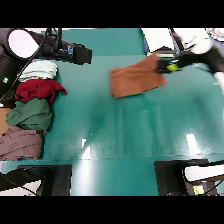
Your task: Fold the shirts.
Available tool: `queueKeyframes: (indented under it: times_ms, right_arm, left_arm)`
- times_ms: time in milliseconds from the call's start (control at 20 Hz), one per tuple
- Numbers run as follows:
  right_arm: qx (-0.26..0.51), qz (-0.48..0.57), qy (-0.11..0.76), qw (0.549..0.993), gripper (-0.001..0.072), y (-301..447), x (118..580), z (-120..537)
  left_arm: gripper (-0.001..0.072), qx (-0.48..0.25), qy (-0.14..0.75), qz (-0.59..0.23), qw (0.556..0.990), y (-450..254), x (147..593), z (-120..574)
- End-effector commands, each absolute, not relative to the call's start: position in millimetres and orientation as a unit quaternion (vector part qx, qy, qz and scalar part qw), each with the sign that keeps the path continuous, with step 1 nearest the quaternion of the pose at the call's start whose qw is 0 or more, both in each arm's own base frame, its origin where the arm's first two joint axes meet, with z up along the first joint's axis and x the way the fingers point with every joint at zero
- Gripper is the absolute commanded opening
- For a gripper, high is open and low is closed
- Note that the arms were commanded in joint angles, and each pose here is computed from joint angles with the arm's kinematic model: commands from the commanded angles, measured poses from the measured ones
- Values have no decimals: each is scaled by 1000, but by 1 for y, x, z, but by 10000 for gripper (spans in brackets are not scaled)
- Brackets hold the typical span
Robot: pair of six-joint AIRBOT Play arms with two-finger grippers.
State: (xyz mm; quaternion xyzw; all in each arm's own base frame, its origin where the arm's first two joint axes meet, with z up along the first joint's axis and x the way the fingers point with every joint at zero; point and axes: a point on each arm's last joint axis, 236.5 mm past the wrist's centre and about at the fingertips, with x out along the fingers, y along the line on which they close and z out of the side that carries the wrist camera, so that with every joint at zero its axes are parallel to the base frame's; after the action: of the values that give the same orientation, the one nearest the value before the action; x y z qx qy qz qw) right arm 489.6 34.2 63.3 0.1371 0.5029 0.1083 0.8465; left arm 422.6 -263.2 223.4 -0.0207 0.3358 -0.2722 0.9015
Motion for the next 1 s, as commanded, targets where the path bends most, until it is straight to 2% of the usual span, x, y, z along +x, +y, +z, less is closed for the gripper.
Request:
queueKeyframes:
  times_ms: [0,100,250,400,600,650,700,750,800,950]
  right_arm:
    - [182,-79,471,860,13,-130,439,84]
    - [232,-172,448,846,13,-200,395,81]
    - [284,-262,434,814,12,-260,324,63]
    - [319,-301,441,783,12,-273,279,37]
    - [337,-318,448,765,20,-276,257,20]
    - [340,-322,446,763,153,-279,253,20]
    - [342,-326,444,761,414,-282,250,21]
    - [337,-326,447,762,602,-285,245,22]
    - [318,-320,462,764,636,-289,238,25]
    - [264,-336,489,761,635,-304,221,48]
  left_arm:
    - [21,-18,325,-289,900,-279,416,228]
    - [21,-19,324,-289,901,-279,417,228]
    - [21,-19,321,-289,902,-280,418,229]
    - [21,-19,321,-289,902,-279,418,230]
    - [21,-18,323,-289,901,-279,417,229]
    - [22,-18,323,-289,901,-279,417,229]
    - [22,-18,324,-289,901,-279,417,228]
    - [22,-18,325,-289,900,-279,416,228]
    - [22,-18,324,-289,901,-279,417,228]
    - [22,-19,323,-290,901,-280,417,229]
